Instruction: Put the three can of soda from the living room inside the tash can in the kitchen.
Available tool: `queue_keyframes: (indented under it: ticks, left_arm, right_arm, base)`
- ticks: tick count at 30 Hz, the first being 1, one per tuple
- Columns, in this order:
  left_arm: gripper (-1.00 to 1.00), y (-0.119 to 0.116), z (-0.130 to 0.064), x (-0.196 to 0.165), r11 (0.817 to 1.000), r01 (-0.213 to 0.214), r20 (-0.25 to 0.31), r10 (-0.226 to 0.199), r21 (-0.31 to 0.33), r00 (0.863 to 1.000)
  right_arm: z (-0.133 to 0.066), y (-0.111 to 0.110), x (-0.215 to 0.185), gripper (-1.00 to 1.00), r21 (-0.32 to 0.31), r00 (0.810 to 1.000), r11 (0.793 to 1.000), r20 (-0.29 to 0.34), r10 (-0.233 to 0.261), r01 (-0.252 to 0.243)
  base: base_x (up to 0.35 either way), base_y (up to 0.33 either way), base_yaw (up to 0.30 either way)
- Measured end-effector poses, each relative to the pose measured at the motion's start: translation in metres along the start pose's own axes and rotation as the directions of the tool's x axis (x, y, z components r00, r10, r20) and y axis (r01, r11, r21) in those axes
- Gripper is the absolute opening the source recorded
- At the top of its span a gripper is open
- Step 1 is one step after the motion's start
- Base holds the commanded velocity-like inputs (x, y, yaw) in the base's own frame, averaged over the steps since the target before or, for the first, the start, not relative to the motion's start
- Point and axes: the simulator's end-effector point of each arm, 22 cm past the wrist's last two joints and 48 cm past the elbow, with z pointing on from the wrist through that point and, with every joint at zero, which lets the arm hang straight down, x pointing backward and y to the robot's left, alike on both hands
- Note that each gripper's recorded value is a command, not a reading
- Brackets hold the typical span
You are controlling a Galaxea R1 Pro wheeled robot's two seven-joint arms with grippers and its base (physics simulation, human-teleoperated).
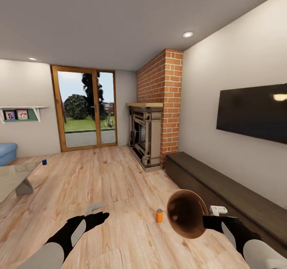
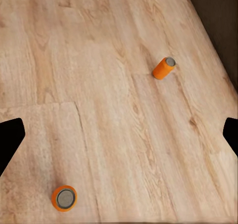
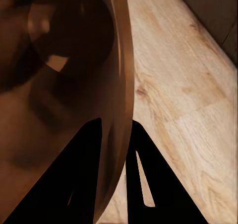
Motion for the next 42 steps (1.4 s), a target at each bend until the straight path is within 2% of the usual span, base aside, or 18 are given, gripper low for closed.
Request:
queue_keyframes:
  ticks: [6, 10, 15, 20, 25, 28, 29, 32, 33, 35, 37, 38, 39, 40, 42]
  left_arm:
    - [1.0, -0.001, -0.001, 0.002, 1.0, 0.001, -0.016, -0.001, 0.002, 1.0]
    - [1.0, -0.001, -0.002, 0.02, 1.0, 0.01, -0.096, -0.01, 0.0, 0.995]
    - [1.0, -0.001, -0.003, 0.029, 1.0, 0.019, -0.136, -0.018, -0.001, 0.991]
    - [1.0, 0.001, -0.005, 0.046, 1.0, 0.03, -0.201, -0.031, -0.008, 0.979]
    - [1.0, 0.005, -0.005, 0.066, 0.999, 0.039, -0.25, -0.042, -0.019, 0.967]
    - [1.0, 0.008, -0.006, 0.078, 0.999, 0.043, -0.282, -0.048, -0.025, 0.958]
    - [1.0, 0.009, -0.007, 0.084, 0.999, 0.045, -0.304, -0.051, -0.027, 0.951]
    - [1.0, 0.009, -0.009, 0.09, 0.998, 0.049, -0.329, -0.056, -0.029, 0.943]
    - [1.0, 0.009, -0.009, 0.092, 0.998, 0.05, -0.336, -0.057, -0.03, 0.94]
    - [1.0, 0.009, -0.009, 0.093, 0.998, 0.051, -0.342, -0.058, -0.03, 0.938]
    - [1.0, 0.008, -0.01, 0.094, 0.998, 0.051, -0.344, -0.059, -0.03, 0.937]
    - [1.0, 0.008, -0.01, 0.094, 0.998, 0.051, -0.345, -0.058, -0.032, 0.937]
    - [1.0, 0.008, -0.01, 0.094, 0.998, 0.051, -0.346, -0.059, -0.032, 0.937]
    - [1.0, 0.008, -0.01, 0.094, 0.998, 0.051, -0.345, -0.059, -0.032, 0.937]
    - [1.0, 0.008, -0.01, 0.094, 0.998, 0.052, -0.344, -0.06, -0.033, 0.937]
  right_arm:
    - [-0.001, 0.001, -0.001, -1.0, -0.001, 1.0, 1.0, 0.003, -0.001, 0.001]
    - [-0.001, 0.001, -0.001, -1.0, 0.0, 1.0, 1.0, 0.003, -0.002, 0.002]
    - [-0.001, 0.003, -0.001, -1.0, -0.001, 1.0, 1.0, 0.002, -0.003, 0.003]
    - [0.0, 0.002, 0.002, -1.0, 0.007, 1.0, 1.0, -0.016, 0.002, -0.002]
    - [-0.002, 0.005, 0.018, -1.0, 0.007, 0.994, 1.0, -0.103, 0.019, -0.018]
    - [-0.005, 0.006, 0.033, -1.0, 0.014, 0.983, 1.0, -0.181, 0.026, -0.024]
    - [-0.007, 0.009, 0.035, -1.0, 0.014, 0.976, 1.0, -0.216, 0.029, -0.026]
    - [-0.012, 0.021, 0.043, -1.0, 0.001, 0.955, 0.998, -0.292, 0.059, -0.061]
    - [-0.017, 0.023, 0.039, -1.0, 0.006, 0.942, 0.998, -0.332, 0.057, -0.058]
    - [-0.024, 0.027, 0.025, -1.0, 0.008, 0.926, 0.998, -0.372, 0.062, -0.063]
    - [-0.03, 0.034, -0.001, -1.0, -0.004, 0.928, 0.997, -0.365, 0.075, -0.082]
    - [-0.037, 0.039, -0.022, -1.0, -0.003, 0.923, 0.997, -0.377, 0.069, -0.076]
    - [-0.042, 0.043, -0.044, -1.0, -0.01, 0.927, 0.997, -0.369, 0.071, -0.08]
    - [-0.044, 0.046, -0.063, -1.0, -0.025, 0.941, 0.995, -0.328, 0.086, -0.099]
    - [-0.06, 0.053, -0.108, -1.0, -0.036, 0.948, 0.995, -0.306, 0.081, -0.097]
  base:
    - [-0.04, 0.0, -0.106]
    - [-0.008, 0.0, -0.023]
    - [0.011, 0.0, -0.006]
    - [0.043, 0.0, -0.001]
    - [0.011, 0.0, 0.0]
    - [0.003, 0.0, 0.0]
    - [0.001, 0.0, 0.0]
    - [0.0, 0.0, 0.0]
    - [0.0, 0.0, 0.0]
    - [0.0, 0.0, 0.0]
    - [0.0, 0.0, 0.0]
    - [0.0, 0.0, 0.0]
    - [0.0, 0.0, 0.0]
    - [0.0, 0.0, 0.0]
    - [0.0, 0.0, 0.0]
